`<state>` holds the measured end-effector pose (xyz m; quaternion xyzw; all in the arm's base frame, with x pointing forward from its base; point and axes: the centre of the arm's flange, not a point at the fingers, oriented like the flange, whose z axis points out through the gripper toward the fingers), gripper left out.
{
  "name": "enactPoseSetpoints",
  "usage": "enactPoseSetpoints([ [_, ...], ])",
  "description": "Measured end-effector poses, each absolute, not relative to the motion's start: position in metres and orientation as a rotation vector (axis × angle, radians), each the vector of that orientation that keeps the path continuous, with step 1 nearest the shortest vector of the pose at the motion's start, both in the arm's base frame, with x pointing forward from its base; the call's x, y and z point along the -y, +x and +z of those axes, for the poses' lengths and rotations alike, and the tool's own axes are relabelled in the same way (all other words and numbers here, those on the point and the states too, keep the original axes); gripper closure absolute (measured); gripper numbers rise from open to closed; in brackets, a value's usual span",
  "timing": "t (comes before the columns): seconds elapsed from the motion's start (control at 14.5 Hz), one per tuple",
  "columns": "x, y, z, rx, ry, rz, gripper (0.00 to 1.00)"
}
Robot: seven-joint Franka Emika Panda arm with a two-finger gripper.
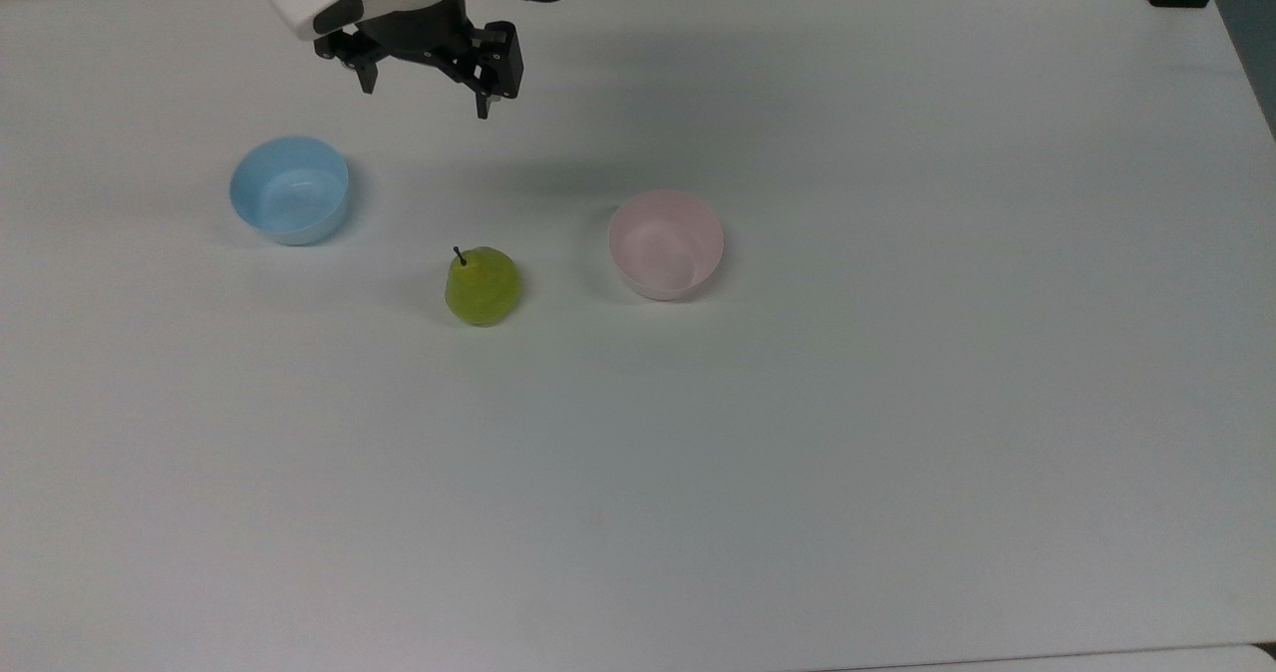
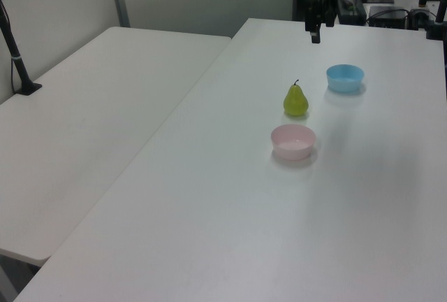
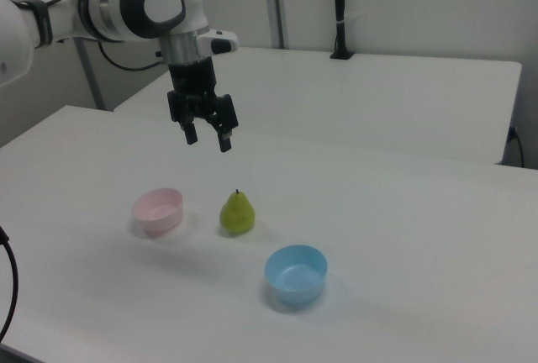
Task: Place the pear in the bowl
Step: 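Move the open gripper toward the green pear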
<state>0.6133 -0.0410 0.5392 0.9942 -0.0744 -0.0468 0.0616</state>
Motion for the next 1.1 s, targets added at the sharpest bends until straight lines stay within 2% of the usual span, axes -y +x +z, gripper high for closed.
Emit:
enactPoseSetpoints([
  [0.28,0.058,0.612,0.547,0.250,3.046,-0.121,0.00],
  [0.83,0.061,0.616,0.551,0.103,3.146,-0.051,0.00],
  [0.97,0.061,0.625,0.536,0.081,3.142,-0.034,0.00],
  [1.1,0.059,0.643,0.492,0.035,3.125,-0.069,0.00],
])
